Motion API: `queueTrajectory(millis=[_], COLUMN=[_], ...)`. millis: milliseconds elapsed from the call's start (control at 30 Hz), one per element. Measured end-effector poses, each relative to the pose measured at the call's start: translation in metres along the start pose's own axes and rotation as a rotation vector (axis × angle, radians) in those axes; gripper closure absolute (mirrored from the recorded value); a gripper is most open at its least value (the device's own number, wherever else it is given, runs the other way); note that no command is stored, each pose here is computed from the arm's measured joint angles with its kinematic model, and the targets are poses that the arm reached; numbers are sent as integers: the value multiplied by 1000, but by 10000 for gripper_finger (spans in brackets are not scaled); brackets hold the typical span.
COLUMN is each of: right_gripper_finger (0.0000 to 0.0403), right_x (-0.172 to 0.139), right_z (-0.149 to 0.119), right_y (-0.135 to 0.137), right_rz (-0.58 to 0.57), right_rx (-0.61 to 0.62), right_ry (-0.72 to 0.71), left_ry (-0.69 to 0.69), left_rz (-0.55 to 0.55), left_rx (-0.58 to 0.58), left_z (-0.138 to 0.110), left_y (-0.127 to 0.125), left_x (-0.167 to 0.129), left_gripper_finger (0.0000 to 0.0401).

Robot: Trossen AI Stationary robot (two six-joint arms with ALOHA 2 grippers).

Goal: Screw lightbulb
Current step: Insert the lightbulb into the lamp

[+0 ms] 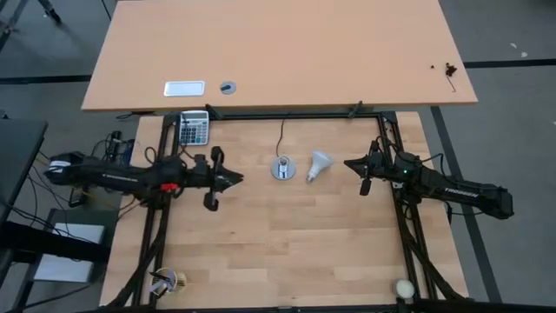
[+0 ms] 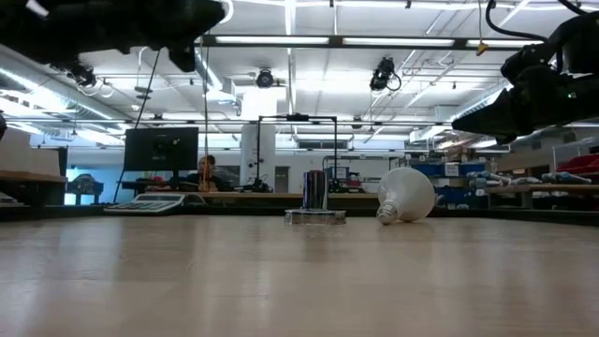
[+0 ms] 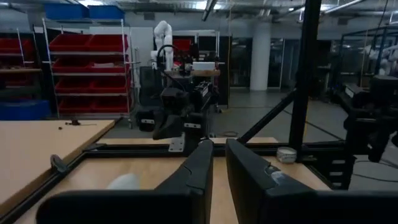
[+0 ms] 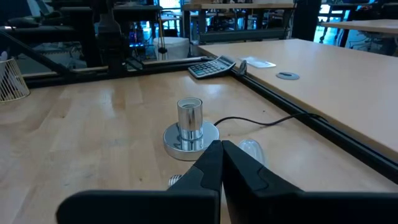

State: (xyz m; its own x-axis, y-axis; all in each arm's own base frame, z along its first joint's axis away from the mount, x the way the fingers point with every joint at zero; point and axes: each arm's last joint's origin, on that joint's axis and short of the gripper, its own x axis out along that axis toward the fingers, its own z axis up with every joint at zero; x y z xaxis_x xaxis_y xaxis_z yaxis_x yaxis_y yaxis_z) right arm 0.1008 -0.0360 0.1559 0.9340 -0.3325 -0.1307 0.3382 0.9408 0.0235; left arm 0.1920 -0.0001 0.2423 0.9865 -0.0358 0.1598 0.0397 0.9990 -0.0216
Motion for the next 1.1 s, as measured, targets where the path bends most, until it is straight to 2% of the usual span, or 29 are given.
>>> queueTrajectory(millis=[267,400,567,833,967,1100], right_gripper_finger=[385,385,385,385,385,385], right_x=[0,0,0,0,0,0], right_z=[0,0,0,0,0,0], right_y=[0,0,0,0,0,0], right_rz=[-1,0,0,0,0,0], right_rx=[0,0,0,0,0,0], right_ry=[0,0,0,0,0,-1], left_ry=[101,159,210,270,284,380], left_rz=[53,85,117,137,212,315], left_rx=[-2,-13,-83,-107,-96,-24], left_z=[-2,-14,-32,-70,-82,-92], left_y=[4,6,9,13,17,21], left_x=[54,84,125,191,217,236], left_gripper_finger=[288,255,227,217,216,216])
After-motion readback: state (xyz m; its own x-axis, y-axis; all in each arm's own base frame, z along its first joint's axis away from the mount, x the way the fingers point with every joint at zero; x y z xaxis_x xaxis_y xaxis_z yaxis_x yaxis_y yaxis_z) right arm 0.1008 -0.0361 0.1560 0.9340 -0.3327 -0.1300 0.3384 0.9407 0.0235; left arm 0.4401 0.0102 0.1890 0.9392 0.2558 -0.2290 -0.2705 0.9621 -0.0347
